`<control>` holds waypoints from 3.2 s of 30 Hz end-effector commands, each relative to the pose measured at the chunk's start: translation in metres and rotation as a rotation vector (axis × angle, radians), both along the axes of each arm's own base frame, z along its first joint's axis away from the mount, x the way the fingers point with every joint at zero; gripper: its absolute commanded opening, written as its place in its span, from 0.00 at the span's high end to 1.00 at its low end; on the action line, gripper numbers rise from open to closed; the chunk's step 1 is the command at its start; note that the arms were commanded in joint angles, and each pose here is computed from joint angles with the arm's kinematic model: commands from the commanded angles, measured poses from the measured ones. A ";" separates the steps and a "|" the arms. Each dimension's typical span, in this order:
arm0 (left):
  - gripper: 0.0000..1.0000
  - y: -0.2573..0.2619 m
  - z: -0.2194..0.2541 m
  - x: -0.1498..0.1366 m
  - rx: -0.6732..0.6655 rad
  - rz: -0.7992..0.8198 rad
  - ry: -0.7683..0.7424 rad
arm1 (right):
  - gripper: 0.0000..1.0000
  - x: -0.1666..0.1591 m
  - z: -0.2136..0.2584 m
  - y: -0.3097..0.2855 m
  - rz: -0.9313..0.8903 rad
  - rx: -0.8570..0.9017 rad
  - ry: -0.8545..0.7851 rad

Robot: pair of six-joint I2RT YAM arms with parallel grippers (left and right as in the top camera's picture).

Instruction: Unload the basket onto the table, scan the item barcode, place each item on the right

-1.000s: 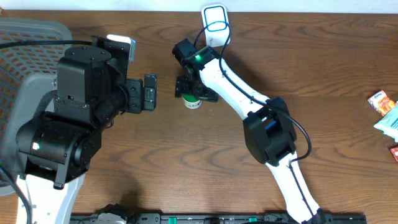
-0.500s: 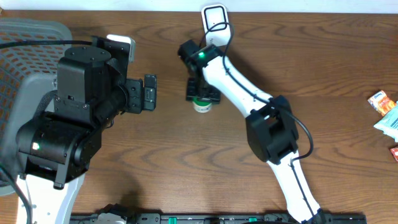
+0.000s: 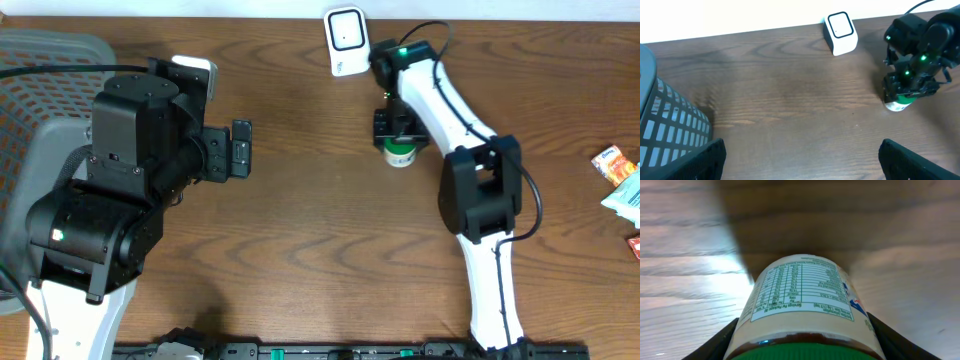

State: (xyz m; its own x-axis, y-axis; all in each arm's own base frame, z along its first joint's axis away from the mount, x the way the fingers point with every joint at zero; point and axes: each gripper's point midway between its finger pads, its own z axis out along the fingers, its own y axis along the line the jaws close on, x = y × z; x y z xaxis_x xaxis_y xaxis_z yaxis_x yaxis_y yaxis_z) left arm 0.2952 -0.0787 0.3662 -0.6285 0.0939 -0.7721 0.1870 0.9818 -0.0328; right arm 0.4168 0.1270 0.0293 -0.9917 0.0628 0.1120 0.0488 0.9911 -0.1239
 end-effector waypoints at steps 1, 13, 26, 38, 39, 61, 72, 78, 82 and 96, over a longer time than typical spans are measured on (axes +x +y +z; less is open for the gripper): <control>0.02 0.003 -0.001 0.001 0.005 0.017 0.001 | 0.38 0.002 0.005 -0.002 0.163 0.003 0.005; 0.02 0.003 -0.001 0.001 0.005 0.017 0.001 | 0.04 -0.009 0.008 0.018 0.121 0.076 0.033; 0.02 0.003 -0.001 0.001 0.005 0.017 0.001 | 0.02 0.000 0.012 0.023 0.056 0.092 -0.017; 0.02 0.003 -0.001 0.001 0.005 0.017 0.001 | 0.05 0.003 0.011 0.029 0.026 0.100 -0.045; 0.02 0.003 -0.001 0.001 0.005 0.017 0.001 | 0.04 0.004 0.014 0.030 0.029 0.103 -0.055; 0.02 0.003 -0.001 0.001 0.005 0.017 0.001 | 0.01 -0.063 0.273 -0.035 0.014 0.031 -0.526; 0.02 0.003 -0.001 0.001 0.005 0.017 0.001 | 0.01 -0.168 0.321 -0.084 -0.058 -0.055 -0.777; 0.02 0.003 -0.001 0.001 0.005 0.017 0.001 | 0.01 -0.116 0.257 -0.078 -0.005 -0.092 -0.943; 0.02 0.003 -0.001 0.001 0.005 0.017 0.001 | 0.01 -0.081 0.204 -0.062 -0.023 -0.005 -0.952; 0.02 0.003 -0.001 0.001 0.005 0.017 0.001 | 0.01 -0.023 0.113 -0.006 0.008 0.267 -0.531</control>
State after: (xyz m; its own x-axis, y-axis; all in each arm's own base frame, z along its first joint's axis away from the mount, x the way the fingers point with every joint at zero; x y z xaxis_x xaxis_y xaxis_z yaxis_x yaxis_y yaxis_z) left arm 0.2952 -0.0787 0.3660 -0.6288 0.0939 -0.7719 0.1869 0.9818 -0.0328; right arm 0.3769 0.0958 0.1136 -0.9316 0.1072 -0.3473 0.0816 0.9928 0.0877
